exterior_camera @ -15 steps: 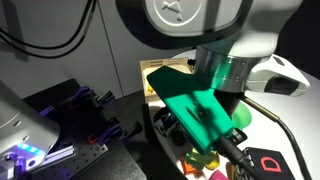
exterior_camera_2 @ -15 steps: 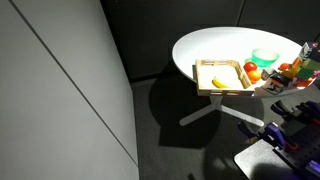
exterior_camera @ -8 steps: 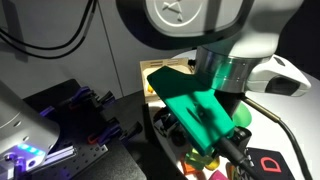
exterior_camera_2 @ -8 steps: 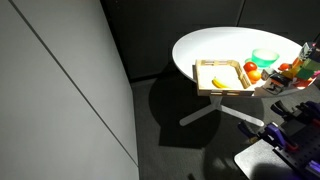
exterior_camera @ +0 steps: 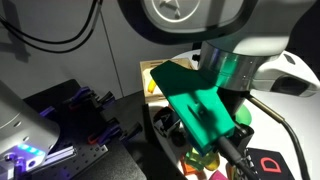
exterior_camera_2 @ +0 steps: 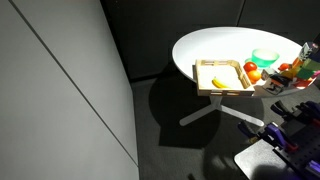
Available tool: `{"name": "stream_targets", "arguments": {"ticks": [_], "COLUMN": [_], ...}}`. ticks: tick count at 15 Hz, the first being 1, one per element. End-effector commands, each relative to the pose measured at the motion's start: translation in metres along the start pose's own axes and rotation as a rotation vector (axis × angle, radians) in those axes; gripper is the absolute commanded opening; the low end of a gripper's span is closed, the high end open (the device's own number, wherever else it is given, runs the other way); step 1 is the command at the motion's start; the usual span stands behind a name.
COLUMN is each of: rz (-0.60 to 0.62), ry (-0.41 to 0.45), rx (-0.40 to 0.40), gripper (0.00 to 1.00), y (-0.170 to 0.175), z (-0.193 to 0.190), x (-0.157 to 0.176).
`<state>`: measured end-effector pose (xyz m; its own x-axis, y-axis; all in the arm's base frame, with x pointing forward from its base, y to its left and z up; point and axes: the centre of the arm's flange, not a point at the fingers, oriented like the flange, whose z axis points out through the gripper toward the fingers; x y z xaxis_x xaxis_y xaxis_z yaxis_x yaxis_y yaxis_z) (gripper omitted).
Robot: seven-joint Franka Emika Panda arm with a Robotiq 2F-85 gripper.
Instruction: Put the banana onto the tray
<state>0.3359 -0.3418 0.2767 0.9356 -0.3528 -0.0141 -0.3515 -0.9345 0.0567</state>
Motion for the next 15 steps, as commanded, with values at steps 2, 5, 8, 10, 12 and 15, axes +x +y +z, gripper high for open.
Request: {"name": "stream_targets", "arguments": {"ticks": [2, 5, 8, 10, 12, 15], "rz": [-0.018, -0.028, -0.038, -0.054, -0.077, -0.124], "ry": [0.023, 0.031, 0.02, 0.008, -0.004, -0.04], "rx": [0.022, 0.021, 0.037, 0.046, 0.055, 0.062], "gripper": [1.0, 1.0, 1.0, 1.0, 1.0, 1.0], "y": [0.005, 0.002, -0.008, -0.016, -0.027, -0.047], "z": [-0.023, -0.035, -0.049, -0.057, -0.067, -0.082], "x": [0.004, 0.006, 0.008, 0.009, 0.01, 0.008]}}
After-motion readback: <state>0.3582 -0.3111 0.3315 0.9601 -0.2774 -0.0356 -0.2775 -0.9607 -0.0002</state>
